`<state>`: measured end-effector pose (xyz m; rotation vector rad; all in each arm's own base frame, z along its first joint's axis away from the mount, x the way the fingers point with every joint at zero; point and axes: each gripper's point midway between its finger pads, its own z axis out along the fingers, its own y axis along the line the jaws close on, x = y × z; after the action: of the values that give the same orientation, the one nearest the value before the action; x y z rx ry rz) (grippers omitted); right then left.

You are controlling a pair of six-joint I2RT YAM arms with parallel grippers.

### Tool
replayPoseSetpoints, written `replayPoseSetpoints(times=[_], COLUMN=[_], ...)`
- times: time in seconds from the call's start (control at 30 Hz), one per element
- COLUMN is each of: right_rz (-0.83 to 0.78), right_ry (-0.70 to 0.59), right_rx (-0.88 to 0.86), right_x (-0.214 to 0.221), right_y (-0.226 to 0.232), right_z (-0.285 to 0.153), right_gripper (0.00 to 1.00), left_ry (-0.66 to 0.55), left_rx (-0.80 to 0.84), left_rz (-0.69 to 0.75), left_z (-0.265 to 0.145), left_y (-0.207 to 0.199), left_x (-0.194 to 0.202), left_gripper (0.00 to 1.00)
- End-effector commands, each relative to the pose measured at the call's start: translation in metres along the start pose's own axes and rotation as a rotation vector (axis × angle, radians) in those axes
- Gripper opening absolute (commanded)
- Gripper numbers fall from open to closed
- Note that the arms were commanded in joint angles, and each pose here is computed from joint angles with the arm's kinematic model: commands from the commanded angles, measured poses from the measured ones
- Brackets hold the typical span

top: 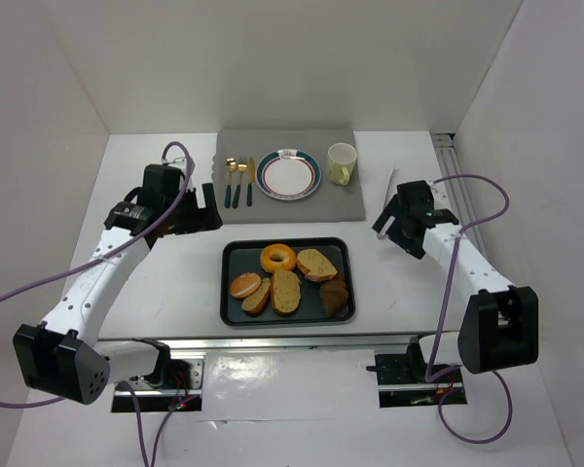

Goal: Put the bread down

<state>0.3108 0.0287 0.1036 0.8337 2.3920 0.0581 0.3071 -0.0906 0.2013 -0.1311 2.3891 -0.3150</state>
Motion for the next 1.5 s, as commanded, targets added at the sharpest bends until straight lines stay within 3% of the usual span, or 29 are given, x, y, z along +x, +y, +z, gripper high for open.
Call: replayPoseSetpoints(times=[0.0, 0.27, 0.43, 0.6, 0.9, 1.07, 1.27, 1.37, 1.47], right_rz=[0.018, 0.018, -0.089, -0.139, -0.168, -0.178, -0.17, -0.159, -0.159], right_ry=[-0.009, -0.057, -0.111, -0.127, -0.16, -0.134, -0.147, -0.153, -0.154], right_rx=[-0.009, 0.045, -0.072, -0.053, -0.01, 0.094, 0.13, 0.134, 0.134], right_x=[-0.001, -0.009, -0.012, -0.03, -0.07, -0.073, -0.081, -0.084, -0.085], right_y=[0.001, -0.01, 0.004, 0.015, 0.045, 0.039, 0.037, 0.033, 0.033], right_z=[0.006, 0.005, 0.013, 0.031, 0.097, 0.142, 0.162, 0.166, 0.165], right_gripper=[1.0, 1.0, 1.0, 1.0, 1.0, 0.99, 0.78, 0.73, 0.58], left_ry=[-0.037, -0.037, -0.022, -0.01, -0.002, 0.01, 0.019, 0.022, 0.022], left_rx=[0.027, 0.027, 0.042, 0.047, 0.044, 0.05, 0.047, 0.055, 0.055], left_rz=[0.002, 0.002, 0.002, 0.002, 0.001, 0.001, 0.0, 0.0, 0.0], left_z=[0.0, 0.0, 0.009, 0.013, 0.016, 0.019, 0.022, 0.021, 0.021], left_y=[-0.006, -0.006, -0.007, -0.009, -0.009, -0.01, -0.009, -0.011, -0.011], left_x=[-0.013, -0.013, -0.009, -0.01, -0.01, -0.008, -0.007, -0.006, -0.006], left_gripper=[1.0, 1.0, 1.0, 1.0, 1.0, 1.0, 1.0, 1.0, 1.0])
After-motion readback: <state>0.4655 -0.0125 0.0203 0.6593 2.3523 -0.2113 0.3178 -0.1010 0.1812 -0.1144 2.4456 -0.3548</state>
